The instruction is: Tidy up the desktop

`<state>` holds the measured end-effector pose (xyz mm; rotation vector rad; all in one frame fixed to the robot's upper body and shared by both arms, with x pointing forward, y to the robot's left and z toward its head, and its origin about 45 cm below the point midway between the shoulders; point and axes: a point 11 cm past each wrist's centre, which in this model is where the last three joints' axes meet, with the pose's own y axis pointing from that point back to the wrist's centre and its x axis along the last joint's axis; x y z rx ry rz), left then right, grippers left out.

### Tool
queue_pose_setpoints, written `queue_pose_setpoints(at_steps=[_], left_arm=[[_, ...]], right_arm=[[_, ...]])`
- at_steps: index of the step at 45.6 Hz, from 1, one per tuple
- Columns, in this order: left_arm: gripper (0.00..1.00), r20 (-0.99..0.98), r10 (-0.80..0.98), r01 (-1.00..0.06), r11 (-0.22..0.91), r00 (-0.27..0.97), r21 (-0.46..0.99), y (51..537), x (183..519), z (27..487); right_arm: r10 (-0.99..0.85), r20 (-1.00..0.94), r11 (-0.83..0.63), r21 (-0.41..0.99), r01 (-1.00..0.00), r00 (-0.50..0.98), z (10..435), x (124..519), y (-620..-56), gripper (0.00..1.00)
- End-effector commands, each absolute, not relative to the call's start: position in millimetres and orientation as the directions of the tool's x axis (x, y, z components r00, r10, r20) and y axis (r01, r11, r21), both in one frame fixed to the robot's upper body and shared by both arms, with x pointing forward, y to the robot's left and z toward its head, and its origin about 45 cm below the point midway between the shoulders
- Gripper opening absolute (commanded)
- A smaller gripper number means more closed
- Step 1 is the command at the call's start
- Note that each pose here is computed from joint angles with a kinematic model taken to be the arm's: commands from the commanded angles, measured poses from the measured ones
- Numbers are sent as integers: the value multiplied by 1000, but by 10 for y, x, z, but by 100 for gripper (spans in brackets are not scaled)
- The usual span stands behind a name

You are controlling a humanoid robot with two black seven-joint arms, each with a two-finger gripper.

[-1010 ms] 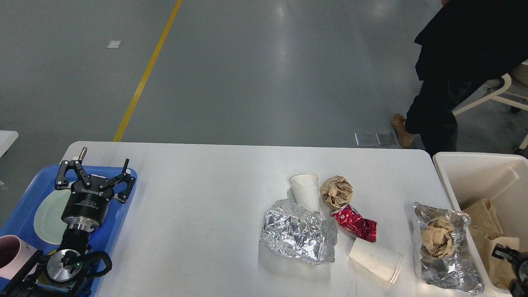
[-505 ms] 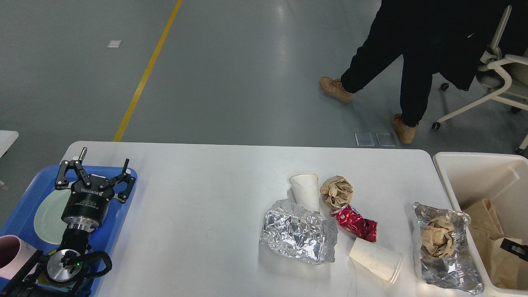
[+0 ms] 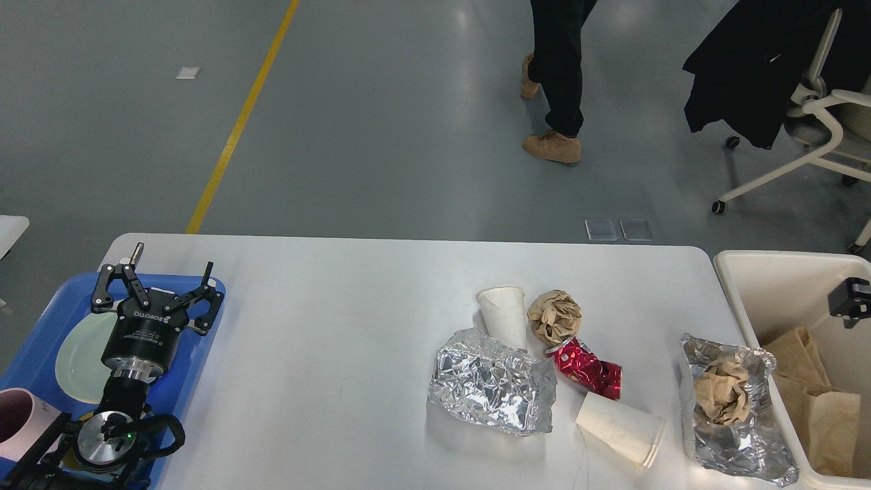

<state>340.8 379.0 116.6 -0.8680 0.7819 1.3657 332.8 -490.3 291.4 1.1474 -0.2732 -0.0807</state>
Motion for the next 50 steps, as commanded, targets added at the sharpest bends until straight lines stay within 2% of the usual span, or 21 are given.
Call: queue_pose_setpoints(at_steps=[1, 10, 18, 32, 39, 50], left_arm=[[97, -873, 483, -998, 7, 61, -66, 3790, 3407, 1165], [97, -873, 483, -998, 5, 60, -65, 3792, 3407, 1164], [97, -873, 485, -998, 6, 60, -65, 3795, 3406, 1165], [97, -873, 483, -998, 7, 64, -69, 3788, 3414, 1175], [97, -873, 483, -998, 6, 61, -67, 3790, 3409, 1169], [97, -873, 483, -998, 6, 61, -67, 3790, 3409, 1168]], right_arm=[[-128, 67, 350, 937, -18, 989, 3466, 3421, -4277, 100], [-24, 60, 221, 974, -54, 998, 3961, 3199, -3541, 100], [38, 50, 155, 986, -56, 998, 4061, 2937, -2944, 98], [27, 116, 129, 985, -118, 993, 3991, 2982, -2881, 98], [-23, 102, 128, 987, -98, 995, 3685, 3005, -3049, 98], [-152, 97, 153, 985, -74, 984, 2777, 3056, -3559, 99]])
